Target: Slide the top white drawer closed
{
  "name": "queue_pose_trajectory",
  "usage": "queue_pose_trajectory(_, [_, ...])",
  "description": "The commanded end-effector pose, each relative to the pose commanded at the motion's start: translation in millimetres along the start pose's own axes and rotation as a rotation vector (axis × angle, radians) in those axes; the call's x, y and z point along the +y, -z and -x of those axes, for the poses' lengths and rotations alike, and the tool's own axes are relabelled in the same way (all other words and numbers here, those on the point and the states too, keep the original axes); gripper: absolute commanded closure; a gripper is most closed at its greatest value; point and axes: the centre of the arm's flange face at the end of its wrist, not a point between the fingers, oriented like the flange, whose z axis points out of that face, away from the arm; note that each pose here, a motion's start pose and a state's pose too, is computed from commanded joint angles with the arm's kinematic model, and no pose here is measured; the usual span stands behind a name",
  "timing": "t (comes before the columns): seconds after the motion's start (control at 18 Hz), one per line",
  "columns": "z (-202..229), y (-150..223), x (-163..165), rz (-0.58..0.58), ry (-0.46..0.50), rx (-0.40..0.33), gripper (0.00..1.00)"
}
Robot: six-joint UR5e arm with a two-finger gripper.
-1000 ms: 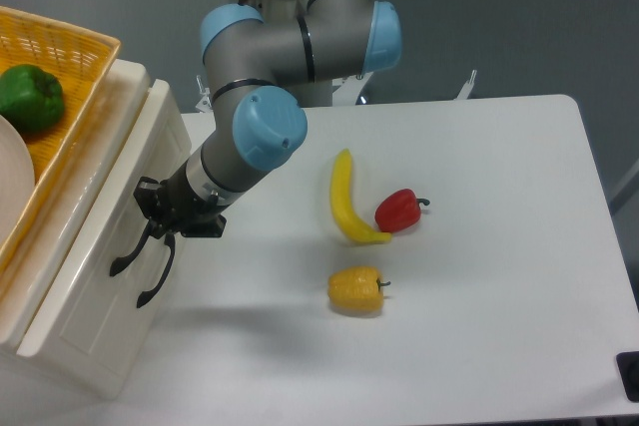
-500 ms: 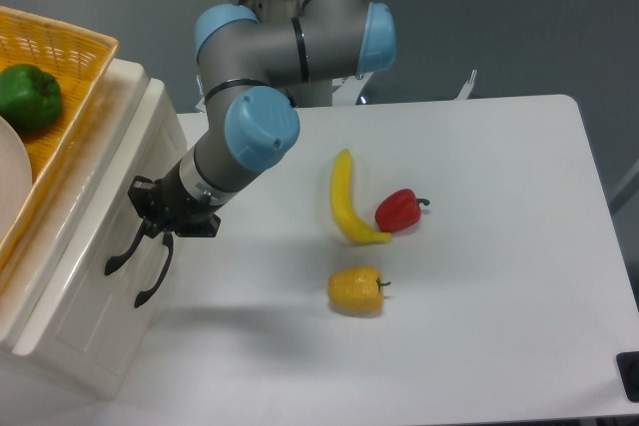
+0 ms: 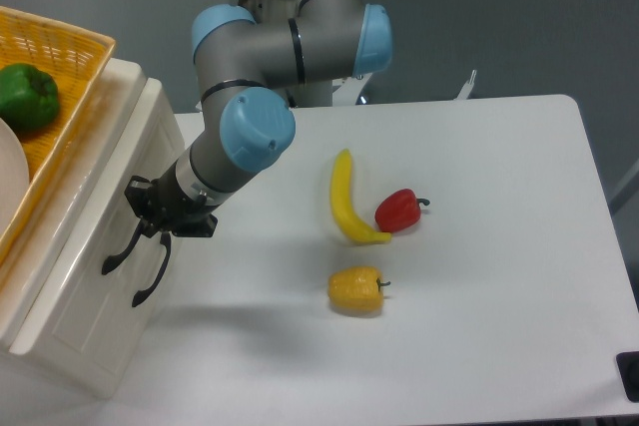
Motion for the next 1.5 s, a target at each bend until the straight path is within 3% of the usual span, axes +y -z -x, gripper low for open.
queue_pose_trajectory(0.39, [52.8, 56.9, 9.4, -0.081, 0.070, -0.058, 0.89])
queue_pose_trajectory(0.67, [85.2, 90.4, 19.7, -0.124, 0.094, -0.161, 0.84])
queue_pose_trajectory(0.94, [153.7, 116.9, 37.7, -0.146, 0.165, -0.250, 0.79])
queue_pose_trajectory(1.11, [183.9, 130.2, 40.4, -0.170, 0.144, -0.294, 0.76])
queue_pose_trajectory(1.5, [267.9, 140.2, 56.2, -0.184, 0.087, -0.329, 0.52])
